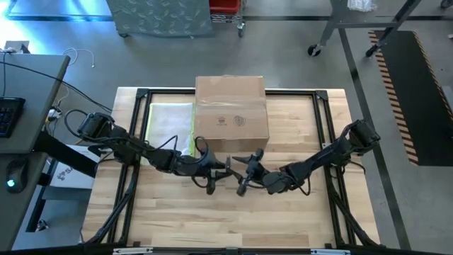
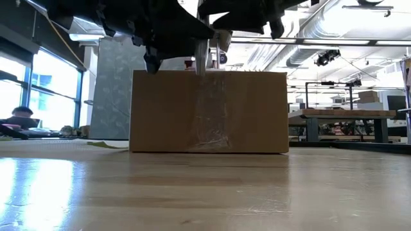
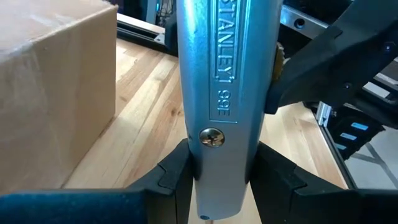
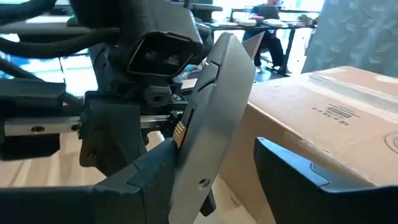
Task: Unpack boxes
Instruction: Open the cardboard box using the silver cutter
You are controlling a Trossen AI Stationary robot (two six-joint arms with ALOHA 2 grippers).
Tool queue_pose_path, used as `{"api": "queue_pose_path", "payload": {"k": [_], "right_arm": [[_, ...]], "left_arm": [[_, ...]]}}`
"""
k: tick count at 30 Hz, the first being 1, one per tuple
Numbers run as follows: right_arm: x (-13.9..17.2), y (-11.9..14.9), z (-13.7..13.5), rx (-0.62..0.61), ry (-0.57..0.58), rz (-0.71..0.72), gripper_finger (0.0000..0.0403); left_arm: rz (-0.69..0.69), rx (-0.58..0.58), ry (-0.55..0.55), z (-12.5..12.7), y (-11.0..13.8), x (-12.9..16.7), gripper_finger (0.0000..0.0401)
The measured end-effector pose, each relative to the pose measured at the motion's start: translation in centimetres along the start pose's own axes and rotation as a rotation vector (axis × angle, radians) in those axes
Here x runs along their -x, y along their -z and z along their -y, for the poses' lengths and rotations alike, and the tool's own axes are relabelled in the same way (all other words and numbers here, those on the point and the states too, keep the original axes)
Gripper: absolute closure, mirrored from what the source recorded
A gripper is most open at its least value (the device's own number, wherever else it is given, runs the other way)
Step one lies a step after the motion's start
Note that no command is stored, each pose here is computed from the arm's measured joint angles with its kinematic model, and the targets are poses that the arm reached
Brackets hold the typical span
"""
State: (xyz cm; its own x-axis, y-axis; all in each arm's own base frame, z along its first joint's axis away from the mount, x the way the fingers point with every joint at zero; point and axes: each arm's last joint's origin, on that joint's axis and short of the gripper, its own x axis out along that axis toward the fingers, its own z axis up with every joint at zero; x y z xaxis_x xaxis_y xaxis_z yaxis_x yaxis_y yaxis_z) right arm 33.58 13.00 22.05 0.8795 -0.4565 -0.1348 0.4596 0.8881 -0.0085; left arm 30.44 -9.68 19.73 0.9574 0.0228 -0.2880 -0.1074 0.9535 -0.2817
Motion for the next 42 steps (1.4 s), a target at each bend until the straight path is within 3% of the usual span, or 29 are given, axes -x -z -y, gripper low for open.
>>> {"api": "queue_pose_path", "payload": {"k": [6,14,19,25,28,33,42], "right_arm": [[0.0,0.0,0.1,-0.059,0.053,0.009,0.0206],[0.1,-0.3,0.2,0.029,0.062,0.017,0.0206],[1.4,-2.3,0.5,0.075,0.064,0.056,0.0206],[3.4,-3.9,0.3,0.126,-0.082,0.061,0.0206],[4.0,-3.9,0.0,0.087,-0.150,0.039,0.0206],[3.0,-1.8,-0.5,-0.079,-0.135,-0.029,0.0206],[-0.6,-2.2,0.3,-0.178,-0.104,0.145,0.0206]], "left_arm": [[-0.001,0.002,-0.005,0.0,0.0,0.0,0.0296],[0.005,-0.002,-0.030,-0.2,0.0,0.0,0.0296],[-0.006,-0.032,-0.025,-0.5,-0.3,0.0,0.0296],[0.014,-0.049,-0.039,-0.6,-0.9,0.6,0.0296],[0.034,-0.071,-0.086,-0.6,-1.3,1.0,0.0296],[0.109,-0.085,-0.160,-0.3,-2.3,2.0,0.0296],[0.149,-0.112,-0.282,0.1,-2.3,2.5,0.0296]]}}
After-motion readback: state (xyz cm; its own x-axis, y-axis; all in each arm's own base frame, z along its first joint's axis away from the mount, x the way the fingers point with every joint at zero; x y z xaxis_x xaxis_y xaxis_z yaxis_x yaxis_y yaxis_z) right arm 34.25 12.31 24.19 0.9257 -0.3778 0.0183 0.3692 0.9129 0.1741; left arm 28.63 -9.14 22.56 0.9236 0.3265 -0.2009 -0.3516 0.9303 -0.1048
